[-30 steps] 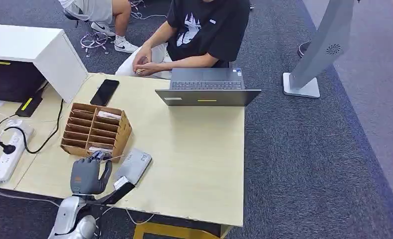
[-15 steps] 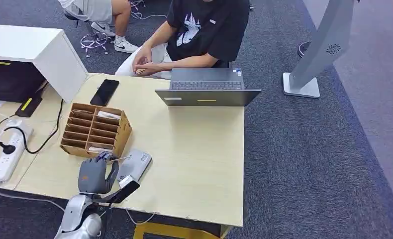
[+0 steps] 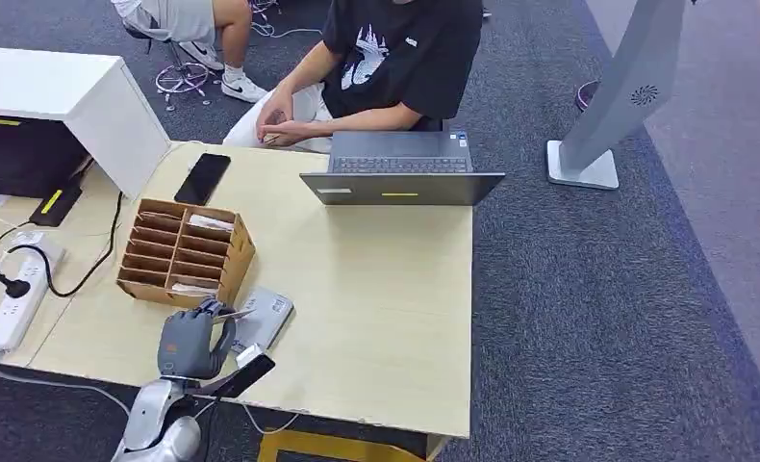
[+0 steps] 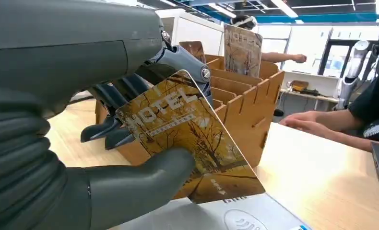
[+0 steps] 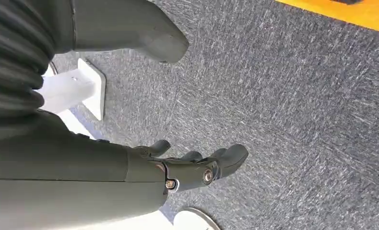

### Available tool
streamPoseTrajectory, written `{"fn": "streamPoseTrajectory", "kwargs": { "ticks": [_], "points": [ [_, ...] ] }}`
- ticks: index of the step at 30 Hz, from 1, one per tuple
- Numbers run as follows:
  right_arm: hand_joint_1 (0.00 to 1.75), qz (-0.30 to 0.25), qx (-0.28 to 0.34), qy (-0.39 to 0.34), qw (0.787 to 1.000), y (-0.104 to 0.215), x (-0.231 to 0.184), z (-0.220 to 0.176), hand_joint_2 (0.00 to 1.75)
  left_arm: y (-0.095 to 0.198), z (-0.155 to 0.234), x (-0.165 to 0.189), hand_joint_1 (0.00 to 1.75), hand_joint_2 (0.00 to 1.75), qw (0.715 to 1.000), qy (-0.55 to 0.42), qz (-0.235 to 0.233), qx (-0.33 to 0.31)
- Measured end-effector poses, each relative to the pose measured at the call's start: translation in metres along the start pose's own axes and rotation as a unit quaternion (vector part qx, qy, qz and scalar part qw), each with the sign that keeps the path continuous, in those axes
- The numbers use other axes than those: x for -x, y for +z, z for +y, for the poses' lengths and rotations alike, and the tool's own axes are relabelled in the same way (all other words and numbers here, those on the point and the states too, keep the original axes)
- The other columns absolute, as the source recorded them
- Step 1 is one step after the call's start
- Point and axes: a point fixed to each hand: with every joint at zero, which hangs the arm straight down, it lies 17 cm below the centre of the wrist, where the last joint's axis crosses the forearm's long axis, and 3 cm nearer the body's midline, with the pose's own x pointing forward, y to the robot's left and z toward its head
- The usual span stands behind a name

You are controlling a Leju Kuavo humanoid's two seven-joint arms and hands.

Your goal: Pass the card to the sensor for recognition and then transmit it.

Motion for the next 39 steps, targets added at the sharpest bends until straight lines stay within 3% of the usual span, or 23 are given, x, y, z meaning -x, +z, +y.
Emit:
{"fn": "streamPoseTrajectory", "kwargs": {
  "ticks": [32,39],
  "points": [
    [0.00,-0.003,-0.003,0.005,1.000,0.001,-0.002,0.003,1.75,0.004,-0.006,0.006,1.75,1.75,1.000,0.000,0.010,0.016],
    [0.00,-0.004,-0.003,0.008,1.000,0.001,-0.003,0.003,1.75,0.008,-0.019,0.008,1.75,1.75,0.999,0.015,0.015,0.048]
  ]
}}
